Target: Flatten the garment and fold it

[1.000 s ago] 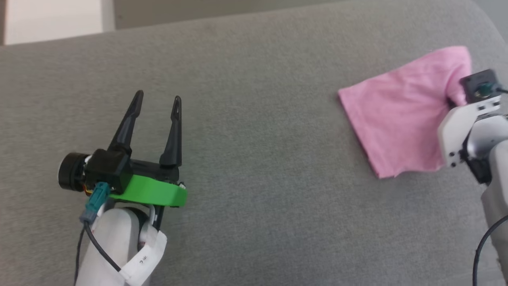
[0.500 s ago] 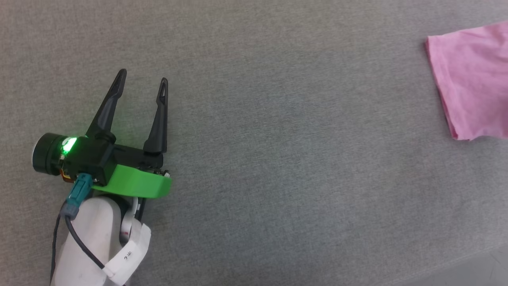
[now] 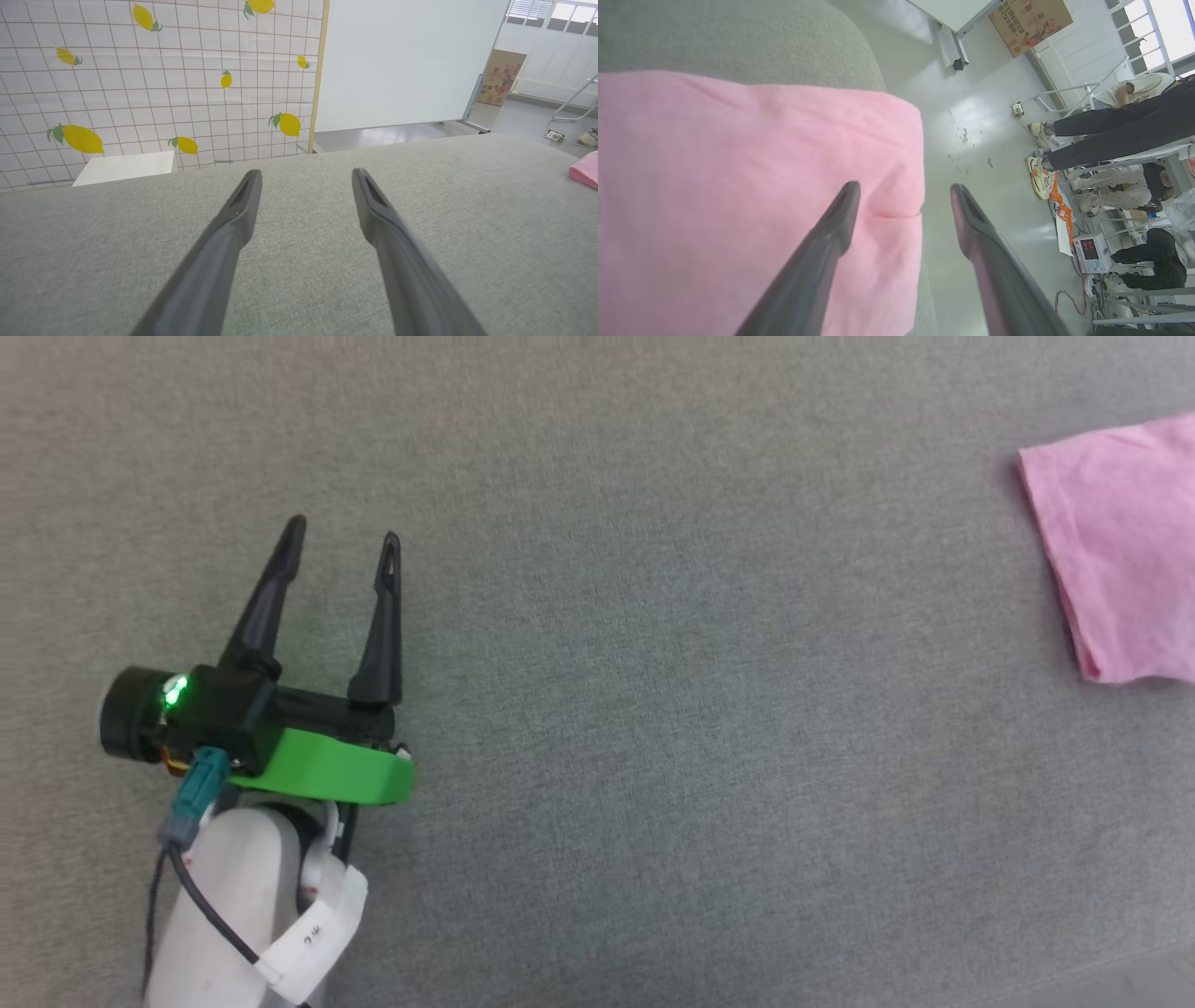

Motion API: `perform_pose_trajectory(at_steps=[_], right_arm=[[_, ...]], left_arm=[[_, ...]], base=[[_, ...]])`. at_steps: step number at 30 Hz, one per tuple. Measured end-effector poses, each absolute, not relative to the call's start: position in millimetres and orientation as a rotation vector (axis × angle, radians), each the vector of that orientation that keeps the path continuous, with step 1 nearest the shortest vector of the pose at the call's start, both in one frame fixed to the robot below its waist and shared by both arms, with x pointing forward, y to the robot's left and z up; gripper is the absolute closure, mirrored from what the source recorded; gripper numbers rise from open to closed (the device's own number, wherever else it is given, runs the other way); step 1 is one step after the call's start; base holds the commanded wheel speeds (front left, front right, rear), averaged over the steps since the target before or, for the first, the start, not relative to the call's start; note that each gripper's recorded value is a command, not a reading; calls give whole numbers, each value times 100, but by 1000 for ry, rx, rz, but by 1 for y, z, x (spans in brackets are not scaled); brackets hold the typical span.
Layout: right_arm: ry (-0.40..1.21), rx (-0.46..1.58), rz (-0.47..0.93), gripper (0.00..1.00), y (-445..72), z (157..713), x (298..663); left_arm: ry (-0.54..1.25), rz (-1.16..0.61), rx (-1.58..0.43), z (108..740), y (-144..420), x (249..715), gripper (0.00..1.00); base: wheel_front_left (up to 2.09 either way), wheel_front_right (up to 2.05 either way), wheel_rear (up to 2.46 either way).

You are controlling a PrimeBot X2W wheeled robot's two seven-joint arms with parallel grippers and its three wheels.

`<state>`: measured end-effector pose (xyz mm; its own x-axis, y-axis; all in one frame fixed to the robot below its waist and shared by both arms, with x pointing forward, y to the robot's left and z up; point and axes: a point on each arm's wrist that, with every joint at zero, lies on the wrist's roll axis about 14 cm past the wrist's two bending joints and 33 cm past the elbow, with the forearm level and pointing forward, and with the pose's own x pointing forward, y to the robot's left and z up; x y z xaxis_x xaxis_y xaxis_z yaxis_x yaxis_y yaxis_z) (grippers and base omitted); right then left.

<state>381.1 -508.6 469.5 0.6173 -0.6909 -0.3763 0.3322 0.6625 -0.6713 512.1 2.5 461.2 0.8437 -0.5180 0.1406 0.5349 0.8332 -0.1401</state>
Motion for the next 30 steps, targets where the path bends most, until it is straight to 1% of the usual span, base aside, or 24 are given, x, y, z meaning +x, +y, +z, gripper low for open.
perform_pose_trajectory(at_steps=[6, 8, 10, 15, 19, 23, 26, 30], right_arm=[[483, -528, -608, 0, -496, 498, 386], [385, -467, -589, 0, -483, 507, 392], [305, -419, -555, 0, -465, 512, 398], [119, -284, -418, 0, -404, 522, 413], [0, -179, -304, 0, -357, 533, 416], [-64, -98, -194, 0, -312, 536, 413], [-99, -36, -145, 0, -287, 538, 407], [-121, 24, -113, 0, -264, 537, 397]], left_arm=[[-89, -511, -204, 476, 12, 496, 0], [-97, -490, -211, 485, 17, 490, 0], [-101, -469, -213, 491, 23, 483, 0], [-103, -425, -208, 503, 39, 463, 0], [-112, -392, -206, 513, 51, 449, 0], [-124, -347, -214, 521, 68, 438, 0], [-128, -317, -207, 524, 80, 430, 0], [-131, -287, -197, 527, 92, 421, 0]], base=[[0, 0, 0], [0, 0, 0], [0, 0, 0], [0, 0, 0], [0, 0, 0], [0, 0, 0], [0, 0, 0], [0, 0, 0]])
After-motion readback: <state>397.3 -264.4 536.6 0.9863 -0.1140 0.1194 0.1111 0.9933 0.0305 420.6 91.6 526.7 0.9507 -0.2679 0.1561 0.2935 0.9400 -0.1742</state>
